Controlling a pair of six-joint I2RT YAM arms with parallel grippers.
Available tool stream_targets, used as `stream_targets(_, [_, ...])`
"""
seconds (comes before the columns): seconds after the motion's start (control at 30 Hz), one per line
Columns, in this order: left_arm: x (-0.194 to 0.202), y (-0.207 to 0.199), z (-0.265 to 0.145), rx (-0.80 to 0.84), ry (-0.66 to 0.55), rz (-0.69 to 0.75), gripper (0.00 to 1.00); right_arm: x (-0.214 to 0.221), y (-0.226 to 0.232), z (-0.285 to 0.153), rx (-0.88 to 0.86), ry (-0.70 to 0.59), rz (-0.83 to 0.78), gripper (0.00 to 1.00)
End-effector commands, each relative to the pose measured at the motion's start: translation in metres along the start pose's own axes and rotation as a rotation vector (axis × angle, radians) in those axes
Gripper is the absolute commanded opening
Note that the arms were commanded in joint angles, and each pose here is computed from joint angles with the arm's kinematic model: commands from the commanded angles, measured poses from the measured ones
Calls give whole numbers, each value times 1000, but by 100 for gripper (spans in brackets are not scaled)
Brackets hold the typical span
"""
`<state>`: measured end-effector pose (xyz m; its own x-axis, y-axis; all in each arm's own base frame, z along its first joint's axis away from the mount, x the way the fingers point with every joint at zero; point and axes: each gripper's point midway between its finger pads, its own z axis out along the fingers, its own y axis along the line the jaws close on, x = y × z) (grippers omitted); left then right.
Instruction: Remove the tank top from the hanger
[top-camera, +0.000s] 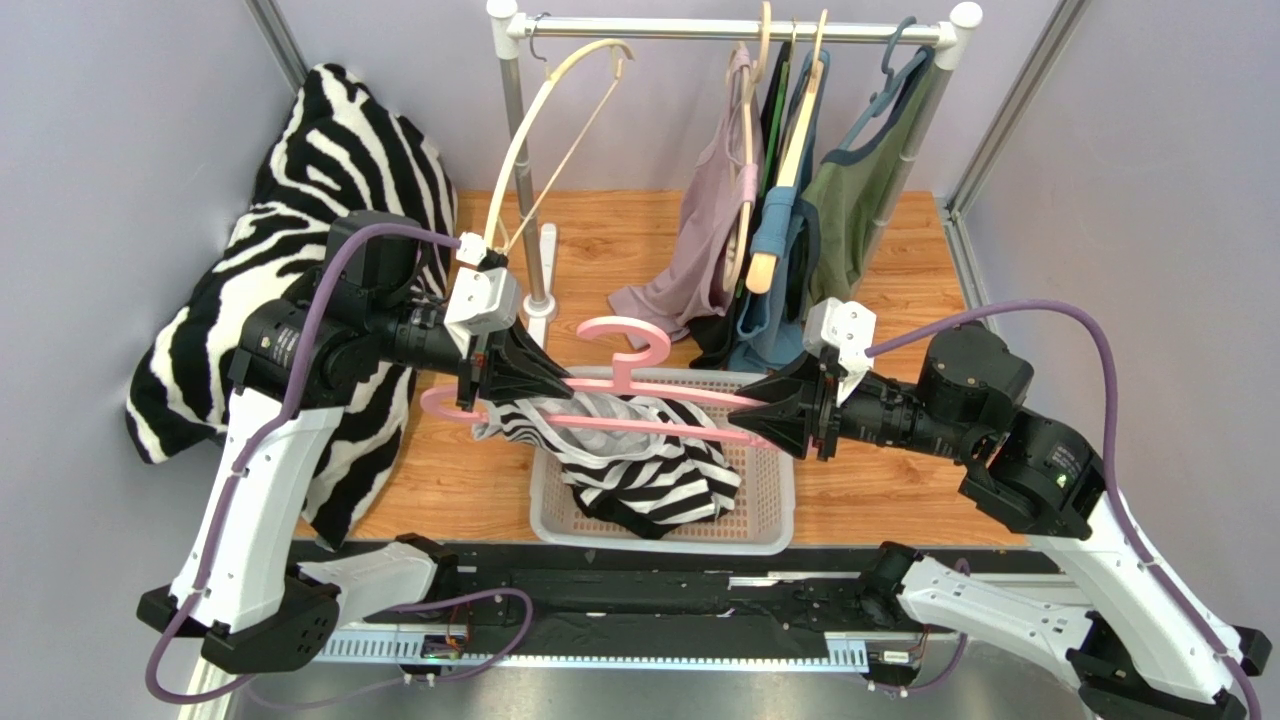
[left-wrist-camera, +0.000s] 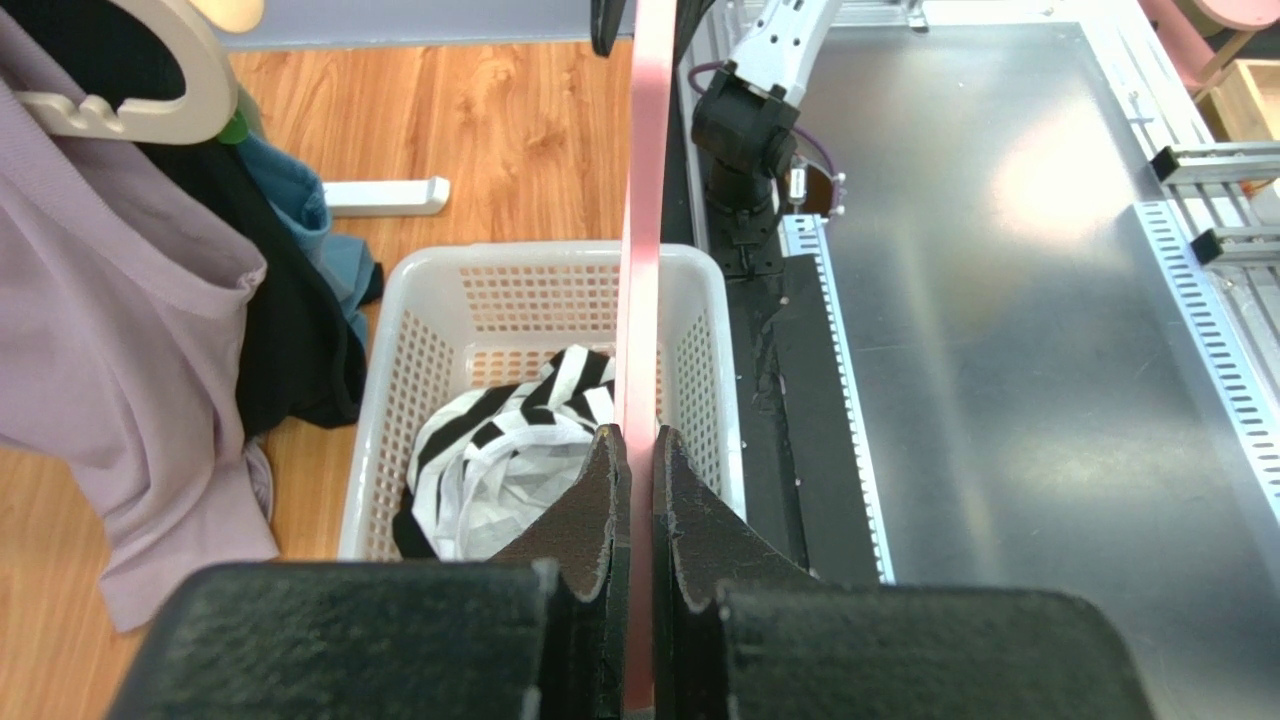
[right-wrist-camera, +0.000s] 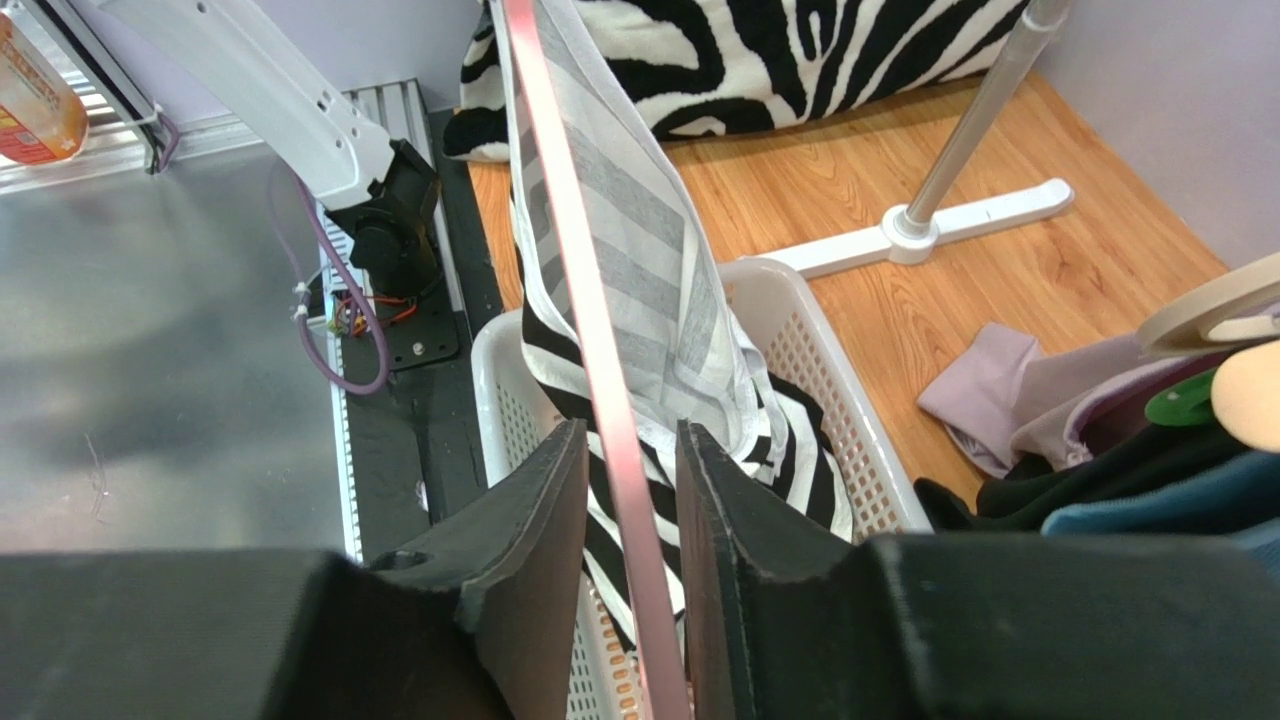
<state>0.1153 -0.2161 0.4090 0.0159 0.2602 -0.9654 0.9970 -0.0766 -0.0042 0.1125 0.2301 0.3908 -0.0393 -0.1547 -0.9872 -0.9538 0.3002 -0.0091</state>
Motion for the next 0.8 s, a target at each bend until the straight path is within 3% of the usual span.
stream_targets(0.0, [-22, -15, -4, 46, -68, 90, 0, 8, -2, -3, 17, 33, 11, 30])
stream_targets(0.07, [-22, -16, -3, 51, -68, 85, 0, 11, -2, -3, 18, 41, 16, 27])
stream_targets(0.2, [-18, -15, -2, 55, -63, 74, 0, 9, 1, -3, 5, 45, 26, 0])
stream_targets(0.3, [-17, -11, -2, 36, -58, 81, 0, 7, 2, -4, 5, 32, 26, 0])
stream_targets(0.37, [-18, -7, -2, 13, -57, 63, 30, 7, 0, -5, 16, 25, 28, 0])
stream_targets(0.4, [-21, 1, -3, -26, -55, 57, 53, 6, -1, -8, 29, 16, 28, 0])
stream_targets(0.5, [-24, 24, -6, -152, -42, 43, 81, 4, -1, -11, 39, 13, 36, 0])
stream_targets(0.6, [-24, 43, -16, -293, -19, 38, 96, 5, 1, -18, 47, 20, 45, 0])
stream_targets(0.77, [-19, 77, -46, -582, 22, 21, 97, 10, -4, -34, 114, 40, 48, 0])
